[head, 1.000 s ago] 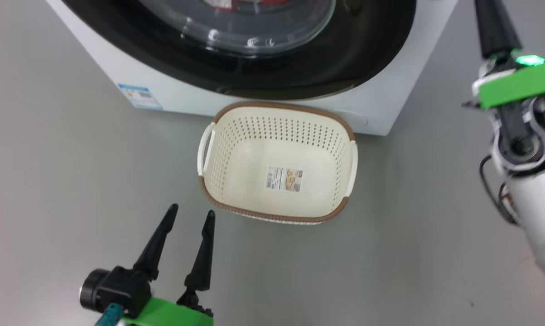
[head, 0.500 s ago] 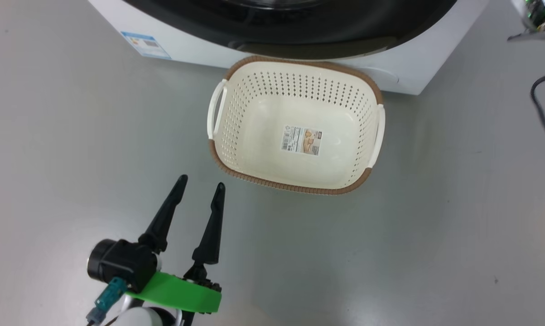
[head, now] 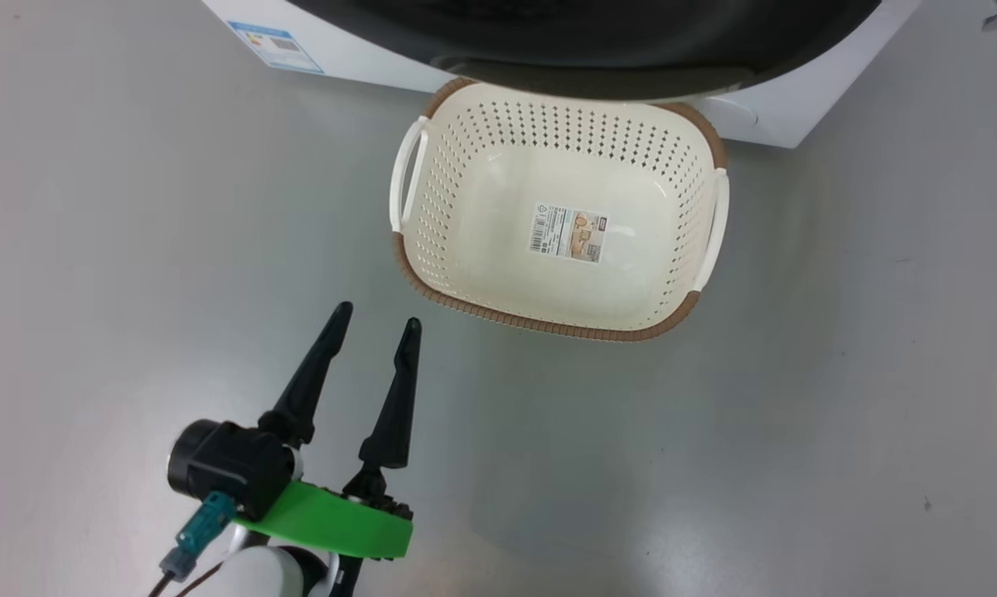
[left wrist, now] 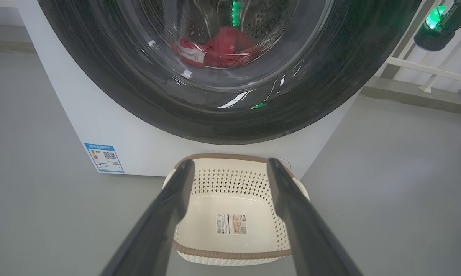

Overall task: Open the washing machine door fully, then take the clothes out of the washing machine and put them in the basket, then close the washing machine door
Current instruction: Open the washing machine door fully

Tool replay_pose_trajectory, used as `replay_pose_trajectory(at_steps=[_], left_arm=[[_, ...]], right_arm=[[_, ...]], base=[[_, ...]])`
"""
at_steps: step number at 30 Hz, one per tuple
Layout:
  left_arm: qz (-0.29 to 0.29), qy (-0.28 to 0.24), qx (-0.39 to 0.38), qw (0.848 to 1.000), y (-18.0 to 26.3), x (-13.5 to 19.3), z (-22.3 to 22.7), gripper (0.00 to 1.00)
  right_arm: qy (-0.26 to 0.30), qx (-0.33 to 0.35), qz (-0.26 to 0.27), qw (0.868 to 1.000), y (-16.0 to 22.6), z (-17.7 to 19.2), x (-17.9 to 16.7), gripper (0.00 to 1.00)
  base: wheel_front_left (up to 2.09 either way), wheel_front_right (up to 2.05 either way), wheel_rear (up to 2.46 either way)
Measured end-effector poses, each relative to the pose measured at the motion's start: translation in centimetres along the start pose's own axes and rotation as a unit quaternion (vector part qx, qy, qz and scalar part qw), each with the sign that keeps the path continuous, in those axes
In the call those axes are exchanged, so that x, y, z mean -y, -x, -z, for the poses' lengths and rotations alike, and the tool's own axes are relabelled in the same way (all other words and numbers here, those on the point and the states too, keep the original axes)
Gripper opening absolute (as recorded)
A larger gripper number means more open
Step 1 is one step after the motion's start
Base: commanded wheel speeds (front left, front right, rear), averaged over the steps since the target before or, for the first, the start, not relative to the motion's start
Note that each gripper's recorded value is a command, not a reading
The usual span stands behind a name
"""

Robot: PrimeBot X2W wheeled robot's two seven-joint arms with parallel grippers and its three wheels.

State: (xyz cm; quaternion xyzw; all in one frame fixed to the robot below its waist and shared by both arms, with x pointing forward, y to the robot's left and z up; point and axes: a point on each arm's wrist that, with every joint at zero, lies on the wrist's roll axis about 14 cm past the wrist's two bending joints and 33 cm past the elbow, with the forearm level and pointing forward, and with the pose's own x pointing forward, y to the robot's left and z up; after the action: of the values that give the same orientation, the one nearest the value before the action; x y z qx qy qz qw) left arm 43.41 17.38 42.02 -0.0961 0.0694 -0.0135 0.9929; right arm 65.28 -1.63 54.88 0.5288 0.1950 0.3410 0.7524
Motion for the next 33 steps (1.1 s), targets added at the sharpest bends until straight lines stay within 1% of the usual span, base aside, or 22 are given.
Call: replay_pose_trajectory(at_steps=[14, 25, 29, 33], left_arm=[[0.009, 0.005, 0.027, 1.0, 0.1, 0.8, -2.0, 1.0], [0.019, 0.005, 0.039, 0.999, 0.3, 1.5, -2.9, 1.0], [0.019, 0.003, 0.039, 0.999, 0.6, 1.6, -2.9, 1.0], [0.018, 0.003, 0.038, 0.999, 0.9, 1.5, -2.8, 1.0]], right_arm=[[0.003, -0.056, 0.003, 0.998, 2.3, 3.1, -1.4, 0.0], [-0.009, -0.103, 0.0, 0.995, 4.2, 6.7, -2.1, 0.0], [-0.025, -0.123, -0.011, 0.992, 4.7, 7.9, -2.6, 0.0], [-0.029, -0.138, -0.016, 0.99, 5.0, 8.9, -2.9, 0.0]], base=[[0.0, 0.0, 0.0], [0.0, 0.0, 0.0], [0.0, 0.0, 0.0], [0.0, 0.0, 0.0]])
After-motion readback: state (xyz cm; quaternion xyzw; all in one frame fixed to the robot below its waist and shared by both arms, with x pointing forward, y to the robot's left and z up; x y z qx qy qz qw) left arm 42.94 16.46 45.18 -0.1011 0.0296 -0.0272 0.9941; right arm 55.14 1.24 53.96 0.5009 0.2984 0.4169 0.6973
